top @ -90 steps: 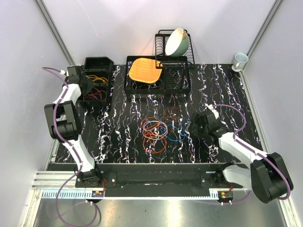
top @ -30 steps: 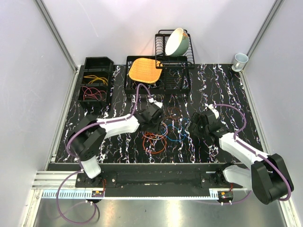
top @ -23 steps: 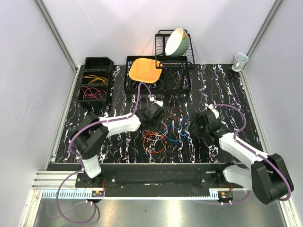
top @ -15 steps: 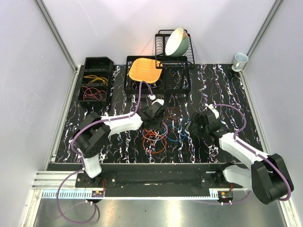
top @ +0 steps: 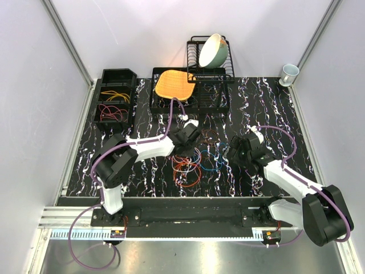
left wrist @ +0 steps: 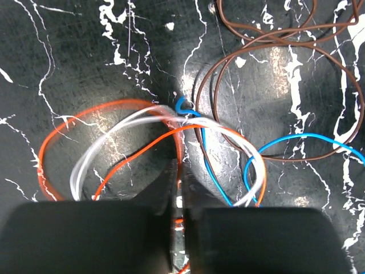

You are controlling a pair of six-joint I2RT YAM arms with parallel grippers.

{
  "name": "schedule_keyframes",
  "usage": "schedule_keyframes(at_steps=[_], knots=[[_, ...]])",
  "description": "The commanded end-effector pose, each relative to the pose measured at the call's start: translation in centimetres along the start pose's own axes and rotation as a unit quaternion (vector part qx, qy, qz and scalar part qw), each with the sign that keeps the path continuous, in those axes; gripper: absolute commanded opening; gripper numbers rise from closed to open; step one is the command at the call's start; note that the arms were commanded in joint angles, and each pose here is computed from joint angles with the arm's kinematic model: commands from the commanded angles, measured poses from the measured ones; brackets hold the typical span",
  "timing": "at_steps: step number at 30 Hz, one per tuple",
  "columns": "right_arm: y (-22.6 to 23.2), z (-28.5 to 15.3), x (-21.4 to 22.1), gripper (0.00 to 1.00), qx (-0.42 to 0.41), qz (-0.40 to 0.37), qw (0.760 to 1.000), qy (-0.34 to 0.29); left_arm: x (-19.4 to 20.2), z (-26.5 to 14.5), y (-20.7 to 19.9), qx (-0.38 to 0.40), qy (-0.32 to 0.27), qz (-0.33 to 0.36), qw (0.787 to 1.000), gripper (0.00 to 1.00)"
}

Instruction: Untangle the cables

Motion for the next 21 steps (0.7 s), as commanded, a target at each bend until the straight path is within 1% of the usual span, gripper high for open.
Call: schedule_keyframes(at_steps=[1, 4, 6, 8, 10, 13, 15, 16, 19, 21], knots=[[1.1, -0.2, -1.9, 0.97, -0.015, -0.001, 1.000, -0.026, -2.1, -0.2, -1.4, 0.014, -0.040, -0.004, 0.999, 0.00], [1.1, -0.2, -1.9, 0.97, -0.015, -0.001, 1.000, -0.027, -2.3, -0.8, -1.6, 0.017, -0.040, -0.008, 0.999, 0.00], [1.1, -0.2, -1.9, 0.97, -0.015, -0.001, 1.000, -0.027, -2.7, -1.9, -1.8, 0.020, -0.038, -0.008, 0.999, 0.00], [1.1, -0.2, -1.8, 0.97, -0.016, -0.001, 1.000, -0.026, -4.2, -4.0, -2.9, 0.040, -0.048, -0.012, 0.998, 0.00], [1.1, -0.2, -1.8, 0.97, -0.016, -0.001, 1.000, -0.026, -5.4, -6.2, -3.9, 0.056, -0.043, -0.009, 0.997, 0.00], [1.2, -0.3, -1.8, 0.97, -0.017, -0.002, 1.000, -0.027, -7.5, -10.5, -5.3, 0.084, -0.047, -0.004, 0.995, 0.00], [1.1, -0.2, -1.9, 0.97, -0.017, -0.002, 1.000, -0.027, -9.0, -14.1, -6.0, 0.107, -0.062, -0.003, 0.992, 0.00], [1.1, -0.3, -1.9, 0.97, -0.016, -0.001, 0.999, -0.028, -9.5, -15.4, -6.1, 0.114, -0.070, -0.004, 0.991, 0.00], [1.1, -0.3, -1.9, 0.97, -0.017, -0.002, 0.999, -0.030, -11.6, -21.8, -6.3, 0.157, -0.112, -0.008, 0.981, 0.00], [1.2, -0.4, -1.9, 0.97, -0.018, -0.002, 0.999, -0.030, -12.2, -24.6, -6.6, 0.185, -0.125, -0.001, 0.975, 0.00]])
Point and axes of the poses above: each gripper's point midway between its finger pads, its own z axis out along the fingers, its own y axis along the line the jaws close on, x = y × z, the point moved 3 cm from there along -z, back along the fingers, and after that the axes turned 12 degrees about -z, right-handed, at the moved point
